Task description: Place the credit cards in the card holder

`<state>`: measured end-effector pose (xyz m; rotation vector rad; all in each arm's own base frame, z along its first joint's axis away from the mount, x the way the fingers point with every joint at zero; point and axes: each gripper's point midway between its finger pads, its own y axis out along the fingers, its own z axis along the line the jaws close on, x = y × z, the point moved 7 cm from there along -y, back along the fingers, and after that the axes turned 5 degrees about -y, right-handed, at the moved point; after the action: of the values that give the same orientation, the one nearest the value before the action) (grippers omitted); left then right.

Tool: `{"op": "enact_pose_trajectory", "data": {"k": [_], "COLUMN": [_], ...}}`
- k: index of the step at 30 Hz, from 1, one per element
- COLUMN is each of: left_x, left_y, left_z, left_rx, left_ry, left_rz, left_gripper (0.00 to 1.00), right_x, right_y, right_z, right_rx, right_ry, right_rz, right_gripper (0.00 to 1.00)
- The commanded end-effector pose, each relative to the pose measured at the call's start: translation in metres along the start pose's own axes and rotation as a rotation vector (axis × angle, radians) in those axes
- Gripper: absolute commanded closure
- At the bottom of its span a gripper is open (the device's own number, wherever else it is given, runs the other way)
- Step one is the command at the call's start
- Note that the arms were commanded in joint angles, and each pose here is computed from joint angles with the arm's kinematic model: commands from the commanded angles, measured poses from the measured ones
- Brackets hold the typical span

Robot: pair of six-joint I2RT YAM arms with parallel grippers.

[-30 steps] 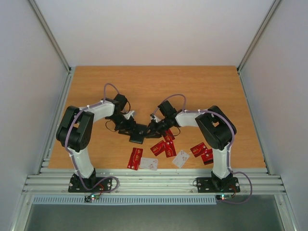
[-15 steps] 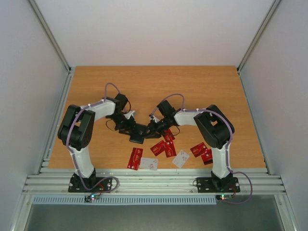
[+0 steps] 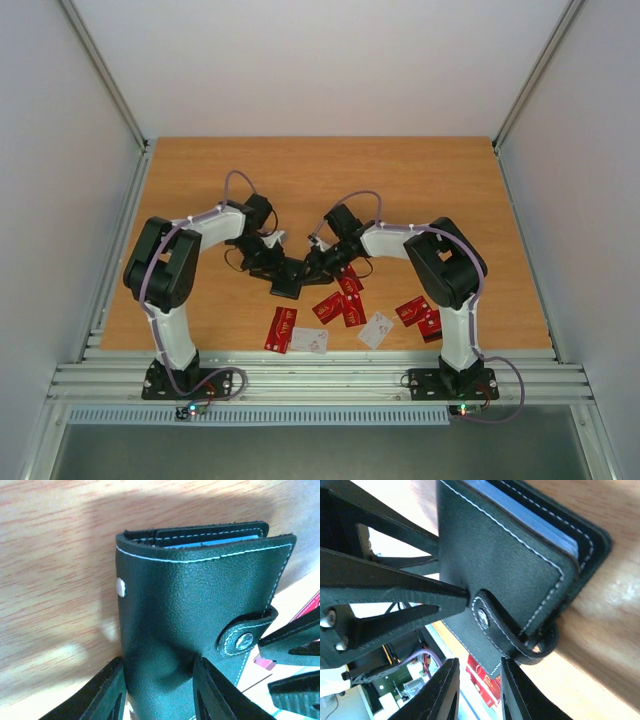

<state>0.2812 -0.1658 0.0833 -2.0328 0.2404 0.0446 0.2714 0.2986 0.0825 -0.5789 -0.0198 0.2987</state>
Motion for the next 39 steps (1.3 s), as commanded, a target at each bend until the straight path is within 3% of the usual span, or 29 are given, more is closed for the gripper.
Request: {"op": "enact_pose_trajectory", "data": {"k": [1, 19, 26, 31, 39], "left_x": [0.002, 0.002, 0.002, 0.003, 0.004], "left_y": [0.008, 0.014, 0.015, 0.014, 0.014], "left_z": [0.009, -0.001, 0.000, 0.001, 0.001], "left_rx": [0.095, 0.059, 0.092, 0.111, 0.117], "left_ry": [0.007, 0.036, 0.034, 0.020, 0.014], "left_rz": [-0.003, 0.015, 0.015, 0.009, 0.011], "left_gripper": [0.62, 0.63, 0.63, 0.65, 0.66], "right_x": [0.007, 0.015, 0.012, 0.007, -0.001], "right_y": [0.001, 0.010, 0.003, -0.016, -0.022], "right_z": [0.006, -0.001, 0.020, 0.036, 0.021], "right_rx": [-0.003, -0.005, 0.029, -0.017, -0.136], "right_ry": [-0.019, 0.005, -0.024, -0.040, 0.014], "right_rz": [-0.011, -0.014, -0.009, -0.051, -0.093], "right_gripper": [0.76, 0.80, 0.80, 0.80, 0.80]}}
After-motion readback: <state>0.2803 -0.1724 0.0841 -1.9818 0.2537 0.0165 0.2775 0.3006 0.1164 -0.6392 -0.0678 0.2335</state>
